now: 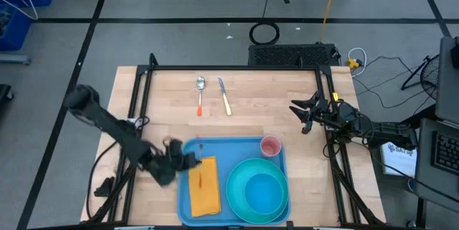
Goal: Set up tray
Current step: Put the fork on the blue serving tray, then put the spoon on the blue serving tray
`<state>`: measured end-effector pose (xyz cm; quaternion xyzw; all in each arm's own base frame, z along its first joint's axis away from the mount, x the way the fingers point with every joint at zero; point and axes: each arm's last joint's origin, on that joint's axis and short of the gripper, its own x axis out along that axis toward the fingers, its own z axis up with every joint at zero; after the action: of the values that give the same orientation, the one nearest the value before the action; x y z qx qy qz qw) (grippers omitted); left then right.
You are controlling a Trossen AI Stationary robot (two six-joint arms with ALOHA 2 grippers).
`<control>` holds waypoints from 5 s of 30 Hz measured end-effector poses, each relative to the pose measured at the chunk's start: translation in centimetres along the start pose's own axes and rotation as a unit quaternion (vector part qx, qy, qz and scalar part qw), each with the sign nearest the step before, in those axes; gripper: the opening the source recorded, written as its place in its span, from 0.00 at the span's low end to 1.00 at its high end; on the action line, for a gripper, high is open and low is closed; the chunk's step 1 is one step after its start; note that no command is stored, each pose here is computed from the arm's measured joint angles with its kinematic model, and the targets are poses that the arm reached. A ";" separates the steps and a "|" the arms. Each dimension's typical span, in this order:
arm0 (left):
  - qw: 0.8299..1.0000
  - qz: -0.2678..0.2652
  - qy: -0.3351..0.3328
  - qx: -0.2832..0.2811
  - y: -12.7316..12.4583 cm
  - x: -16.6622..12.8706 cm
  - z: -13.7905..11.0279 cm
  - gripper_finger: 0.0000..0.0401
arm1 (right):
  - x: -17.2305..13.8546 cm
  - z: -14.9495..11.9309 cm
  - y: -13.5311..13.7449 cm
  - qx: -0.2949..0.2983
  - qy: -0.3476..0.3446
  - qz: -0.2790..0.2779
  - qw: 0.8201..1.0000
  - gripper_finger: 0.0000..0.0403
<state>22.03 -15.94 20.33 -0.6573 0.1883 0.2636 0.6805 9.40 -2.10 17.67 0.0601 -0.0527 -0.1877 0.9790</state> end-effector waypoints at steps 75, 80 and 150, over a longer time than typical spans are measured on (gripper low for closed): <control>0.970 0.218 -0.062 0.087 1.3 3.9 -8.4 0.32 | 0.0 0.0 0.0 0.000 0.000 0.000 1.000 0.31; 0.960 0.162 -0.147 0.173 -1.5 0.8 -5.1 0.32 | 0.0 0.0 0.0 0.000 0.000 0.000 1.000 0.31; 0.919 0.372 -0.022 0.127 1.1 11.4 33.5 0.33 | 0.0 0.0 0.0 0.000 0.000 0.000 1.000 0.31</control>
<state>27.34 18.61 14.80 -0.4419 0.4363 0.4853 0.6155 9.40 -2.10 17.66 0.0601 -0.0524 -0.1878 0.9790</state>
